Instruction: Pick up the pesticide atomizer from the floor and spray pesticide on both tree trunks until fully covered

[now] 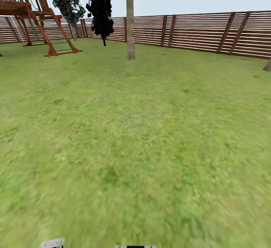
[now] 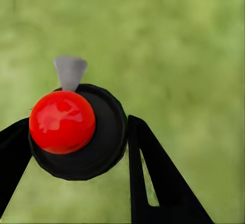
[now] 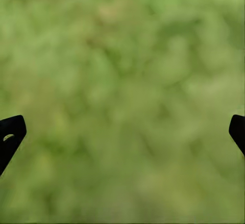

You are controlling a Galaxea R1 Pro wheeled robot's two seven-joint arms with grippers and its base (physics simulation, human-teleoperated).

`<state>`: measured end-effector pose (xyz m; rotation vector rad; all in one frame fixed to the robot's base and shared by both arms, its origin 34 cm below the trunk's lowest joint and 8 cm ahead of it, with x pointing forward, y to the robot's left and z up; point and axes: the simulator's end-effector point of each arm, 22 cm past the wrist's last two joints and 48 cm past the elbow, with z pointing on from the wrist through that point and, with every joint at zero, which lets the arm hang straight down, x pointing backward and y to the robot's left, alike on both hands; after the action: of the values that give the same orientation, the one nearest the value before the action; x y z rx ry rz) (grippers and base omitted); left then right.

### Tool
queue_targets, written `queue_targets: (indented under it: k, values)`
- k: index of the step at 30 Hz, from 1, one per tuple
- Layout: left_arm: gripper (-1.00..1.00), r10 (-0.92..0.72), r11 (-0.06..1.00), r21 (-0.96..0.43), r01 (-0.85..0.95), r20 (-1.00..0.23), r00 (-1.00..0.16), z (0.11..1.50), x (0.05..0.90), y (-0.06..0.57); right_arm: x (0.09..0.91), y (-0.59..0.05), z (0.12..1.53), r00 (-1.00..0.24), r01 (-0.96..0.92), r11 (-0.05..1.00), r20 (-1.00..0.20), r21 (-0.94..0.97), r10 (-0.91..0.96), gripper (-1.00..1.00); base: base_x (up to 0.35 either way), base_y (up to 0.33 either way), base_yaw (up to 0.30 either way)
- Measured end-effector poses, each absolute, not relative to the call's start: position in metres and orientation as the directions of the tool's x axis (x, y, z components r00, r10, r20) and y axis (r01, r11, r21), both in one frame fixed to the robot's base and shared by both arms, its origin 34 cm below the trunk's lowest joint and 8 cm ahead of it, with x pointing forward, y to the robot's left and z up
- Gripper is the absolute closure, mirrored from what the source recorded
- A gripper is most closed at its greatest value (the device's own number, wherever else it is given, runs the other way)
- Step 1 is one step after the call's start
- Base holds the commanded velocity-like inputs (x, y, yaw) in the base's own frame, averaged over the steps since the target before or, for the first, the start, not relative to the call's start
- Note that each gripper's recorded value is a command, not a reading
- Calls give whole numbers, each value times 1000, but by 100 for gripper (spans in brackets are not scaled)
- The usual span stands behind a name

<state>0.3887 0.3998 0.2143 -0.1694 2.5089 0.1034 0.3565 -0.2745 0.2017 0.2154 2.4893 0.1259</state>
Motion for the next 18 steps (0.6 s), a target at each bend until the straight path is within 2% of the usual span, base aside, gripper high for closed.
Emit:
queue_targets:
  k: [18]
  values:
    - [100, -97, 989, 34, -145, -589, -803, 214, 389, 400, 357, -275, 202, -789, 124, 982, -586, 142, 185, -100, 338, 0, 0]
